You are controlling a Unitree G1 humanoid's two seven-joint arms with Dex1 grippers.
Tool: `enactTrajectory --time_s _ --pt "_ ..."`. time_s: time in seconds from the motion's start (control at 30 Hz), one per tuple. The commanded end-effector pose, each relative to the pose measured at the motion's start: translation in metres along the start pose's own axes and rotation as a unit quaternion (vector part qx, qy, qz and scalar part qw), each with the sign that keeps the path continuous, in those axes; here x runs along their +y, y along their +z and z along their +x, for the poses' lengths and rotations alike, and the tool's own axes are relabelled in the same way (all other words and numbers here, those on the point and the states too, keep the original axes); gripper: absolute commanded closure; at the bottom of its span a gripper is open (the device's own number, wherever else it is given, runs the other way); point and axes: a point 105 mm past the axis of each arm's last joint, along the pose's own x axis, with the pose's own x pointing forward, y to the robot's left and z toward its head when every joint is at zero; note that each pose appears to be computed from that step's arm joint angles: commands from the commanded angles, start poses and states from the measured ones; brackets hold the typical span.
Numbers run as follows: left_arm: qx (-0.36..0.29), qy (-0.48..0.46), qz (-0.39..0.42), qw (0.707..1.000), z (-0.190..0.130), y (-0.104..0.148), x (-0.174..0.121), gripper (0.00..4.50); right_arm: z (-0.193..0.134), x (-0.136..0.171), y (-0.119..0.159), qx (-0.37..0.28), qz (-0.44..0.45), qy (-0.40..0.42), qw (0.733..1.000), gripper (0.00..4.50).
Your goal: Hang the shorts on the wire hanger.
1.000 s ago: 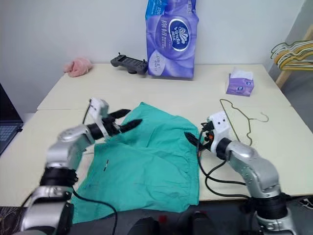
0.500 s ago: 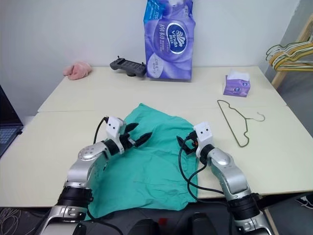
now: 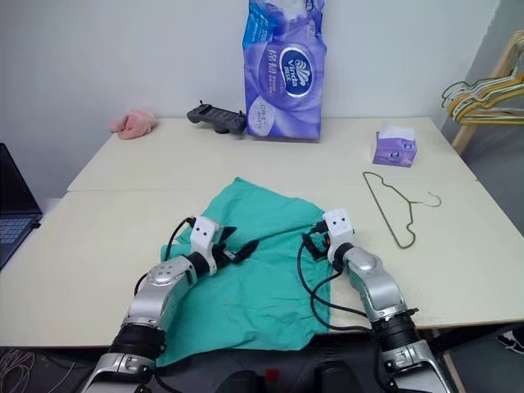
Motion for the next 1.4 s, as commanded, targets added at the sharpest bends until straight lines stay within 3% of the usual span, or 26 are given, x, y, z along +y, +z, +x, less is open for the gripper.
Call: enactTrajectory --time_s 0.03,0.23,0.5,0.67,0.8,1.1,1.33,1.4 --pt "0.021 0.03 -0.004 0.999 -0.012 -0.013 0.015 0.16 -0.013 -0.014 0.021 -0.042 -0.027 -0.012 0.999 0.0" --pt "-0.019 0.025 0.007 0.999 -0.023 0.022 0.023 0.16 -0.055 0.017 0.053 -0.102 -0.063 0.076 0.99 0.0" --pt "-0.06 -0.011 0.0 0.998 -0.027 0.055 -0.001 0.16 -0.081 0.032 0.064 -0.113 -0.076 0.117 0.984 0.0" --pt "-0.037 -0.035 -0.015 0.999 -0.029 0.039 -0.021 0.16 -0.079 0.049 0.056 -0.094 -0.068 0.167 0.979 0.0" --pt "-0.016 -0.03 -0.016 0.999 -0.029 0.024 -0.024 0.16 -0.073 0.058 0.032 -0.046 -0.056 0.192 0.979 0.0" --pt "0.024 -0.013 -0.014 1.0 -0.033 -0.01 -0.02 0.16 -0.051 0.037 -0.001 0.013 -0.06 0.141 0.988 0.0" --pt "-0.013 -0.02 -0.018 1.0 -0.034 0.016 -0.013 0.16 -0.069 0.029 0.021 -0.03 -0.05 0.15 0.987 0.0" --pt "-0.042 -0.041 -0.017 0.998 -0.033 0.041 -0.015 0.16 -0.083 0.032 0.036 -0.051 -0.045 0.165 0.984 0.0"
